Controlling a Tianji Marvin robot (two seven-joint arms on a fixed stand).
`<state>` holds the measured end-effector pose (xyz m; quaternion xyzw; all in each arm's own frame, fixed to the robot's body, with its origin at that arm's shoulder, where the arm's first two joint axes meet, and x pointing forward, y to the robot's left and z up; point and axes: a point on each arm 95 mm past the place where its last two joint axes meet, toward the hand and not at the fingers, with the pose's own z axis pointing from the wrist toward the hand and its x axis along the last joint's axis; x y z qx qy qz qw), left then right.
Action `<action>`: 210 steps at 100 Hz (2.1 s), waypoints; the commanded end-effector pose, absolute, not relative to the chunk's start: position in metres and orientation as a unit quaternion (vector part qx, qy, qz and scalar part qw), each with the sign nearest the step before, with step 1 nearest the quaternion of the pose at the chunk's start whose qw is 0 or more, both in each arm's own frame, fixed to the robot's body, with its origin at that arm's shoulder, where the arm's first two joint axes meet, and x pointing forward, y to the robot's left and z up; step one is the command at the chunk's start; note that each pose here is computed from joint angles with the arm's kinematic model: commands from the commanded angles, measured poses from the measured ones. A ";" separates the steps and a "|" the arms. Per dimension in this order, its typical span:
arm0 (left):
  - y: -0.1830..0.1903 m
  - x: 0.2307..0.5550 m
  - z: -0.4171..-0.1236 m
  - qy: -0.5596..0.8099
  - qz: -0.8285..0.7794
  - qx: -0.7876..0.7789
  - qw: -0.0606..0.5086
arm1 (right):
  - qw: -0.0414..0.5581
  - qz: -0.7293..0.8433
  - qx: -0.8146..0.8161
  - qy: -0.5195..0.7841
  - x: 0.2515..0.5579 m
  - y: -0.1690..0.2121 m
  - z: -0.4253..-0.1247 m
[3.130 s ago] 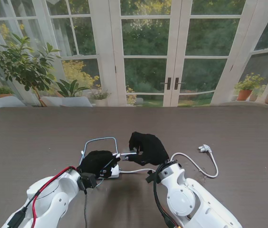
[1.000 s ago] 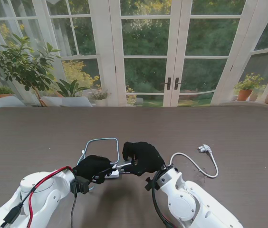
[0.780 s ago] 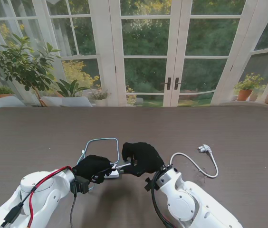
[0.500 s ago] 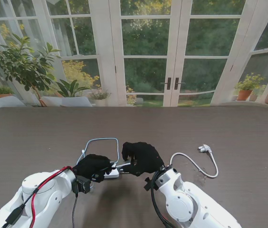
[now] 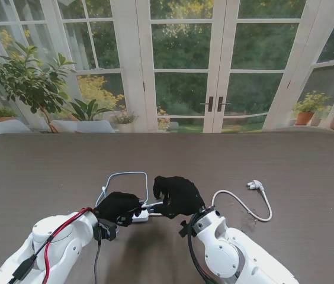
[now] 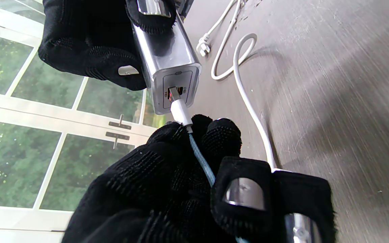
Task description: Set up the charging station
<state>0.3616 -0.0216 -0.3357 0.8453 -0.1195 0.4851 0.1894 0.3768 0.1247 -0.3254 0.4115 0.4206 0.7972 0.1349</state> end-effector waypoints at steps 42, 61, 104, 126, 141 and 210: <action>-0.036 0.366 -0.333 -0.118 0.495 0.837 0.201 | 0.135 0.796 0.410 0.425 0.366 0.142 -0.327; -0.038 0.369 -0.332 -0.126 0.496 0.835 0.202 | 0.142 0.796 0.412 0.421 0.367 0.143 -0.326; -0.038 0.371 -0.332 -0.135 0.498 0.832 0.203 | 0.149 0.792 0.413 0.424 0.365 0.150 -0.329; -0.039 0.371 -0.331 -0.137 0.501 0.830 0.204 | 0.159 0.789 0.414 0.425 0.365 0.151 -0.328; -0.037 0.369 -0.330 -0.137 0.506 0.828 0.201 | 0.169 0.786 0.416 0.424 0.366 0.148 -0.328; -0.042 0.376 -0.328 -0.136 0.510 0.819 0.226 | 0.158 0.791 0.426 0.409 0.365 0.154 -0.331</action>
